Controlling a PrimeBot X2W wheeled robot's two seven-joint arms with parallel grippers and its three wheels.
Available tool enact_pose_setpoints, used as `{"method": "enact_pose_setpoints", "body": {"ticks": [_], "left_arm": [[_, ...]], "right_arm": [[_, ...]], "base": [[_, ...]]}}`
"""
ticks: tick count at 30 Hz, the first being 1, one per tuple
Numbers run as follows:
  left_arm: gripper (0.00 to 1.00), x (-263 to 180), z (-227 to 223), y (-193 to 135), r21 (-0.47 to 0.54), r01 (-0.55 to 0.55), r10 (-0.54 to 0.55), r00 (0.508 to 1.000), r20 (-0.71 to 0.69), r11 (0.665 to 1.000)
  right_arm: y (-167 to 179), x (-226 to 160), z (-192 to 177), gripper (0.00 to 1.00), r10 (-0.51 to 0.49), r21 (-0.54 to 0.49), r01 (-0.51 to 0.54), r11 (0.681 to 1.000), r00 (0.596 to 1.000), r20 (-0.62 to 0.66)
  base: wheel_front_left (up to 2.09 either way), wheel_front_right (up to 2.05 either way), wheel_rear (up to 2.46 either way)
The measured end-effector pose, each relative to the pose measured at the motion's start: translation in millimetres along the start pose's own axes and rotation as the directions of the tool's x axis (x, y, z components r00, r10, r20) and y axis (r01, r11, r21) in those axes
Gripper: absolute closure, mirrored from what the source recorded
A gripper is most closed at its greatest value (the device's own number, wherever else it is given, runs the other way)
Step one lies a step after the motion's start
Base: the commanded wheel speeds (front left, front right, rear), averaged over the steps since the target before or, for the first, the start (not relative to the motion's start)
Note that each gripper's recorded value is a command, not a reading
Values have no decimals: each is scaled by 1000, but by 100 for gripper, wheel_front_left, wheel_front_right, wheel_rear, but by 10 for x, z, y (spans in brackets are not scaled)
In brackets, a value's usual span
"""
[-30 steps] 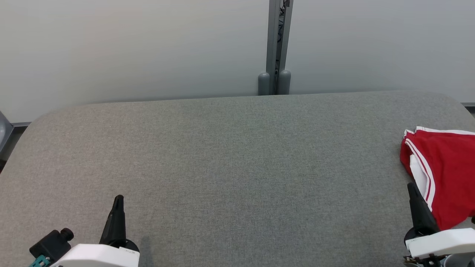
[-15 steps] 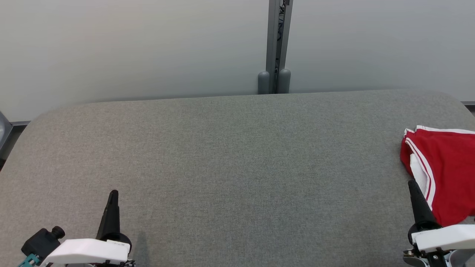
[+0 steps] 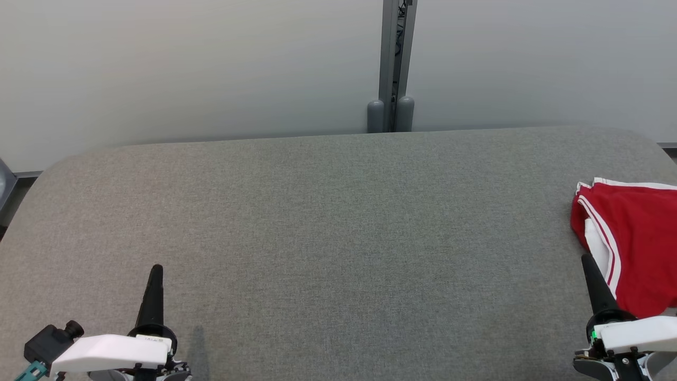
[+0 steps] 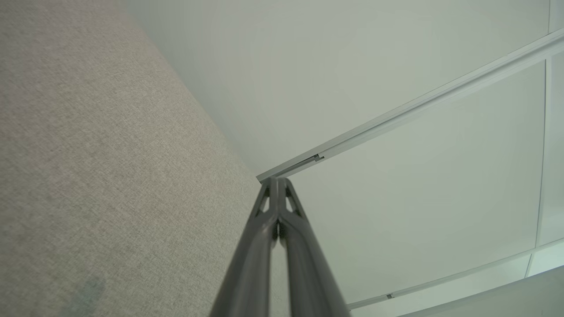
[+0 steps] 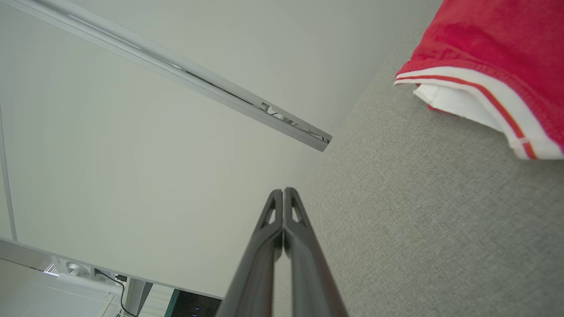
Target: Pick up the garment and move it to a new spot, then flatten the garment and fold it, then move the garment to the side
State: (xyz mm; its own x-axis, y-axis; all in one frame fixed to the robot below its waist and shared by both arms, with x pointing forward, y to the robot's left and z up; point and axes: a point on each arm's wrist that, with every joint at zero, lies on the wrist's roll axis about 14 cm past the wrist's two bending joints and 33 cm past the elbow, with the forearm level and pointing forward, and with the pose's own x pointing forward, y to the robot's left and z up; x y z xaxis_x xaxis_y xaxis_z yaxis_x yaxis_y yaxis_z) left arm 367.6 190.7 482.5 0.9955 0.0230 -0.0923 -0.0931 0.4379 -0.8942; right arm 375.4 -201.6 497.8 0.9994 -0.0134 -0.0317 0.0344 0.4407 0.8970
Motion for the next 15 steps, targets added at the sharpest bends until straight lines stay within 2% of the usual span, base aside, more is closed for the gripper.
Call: {"method": "enact_pose_setpoints", "body": {"ticks": [15], "left_arm": [[100,52,44,-35,-147,15,-15,1000,-1,989]], "right_arm": [[27,45,2,100,4,142,-4,990,1000,-3]], "base": [[0,0,0]]}}
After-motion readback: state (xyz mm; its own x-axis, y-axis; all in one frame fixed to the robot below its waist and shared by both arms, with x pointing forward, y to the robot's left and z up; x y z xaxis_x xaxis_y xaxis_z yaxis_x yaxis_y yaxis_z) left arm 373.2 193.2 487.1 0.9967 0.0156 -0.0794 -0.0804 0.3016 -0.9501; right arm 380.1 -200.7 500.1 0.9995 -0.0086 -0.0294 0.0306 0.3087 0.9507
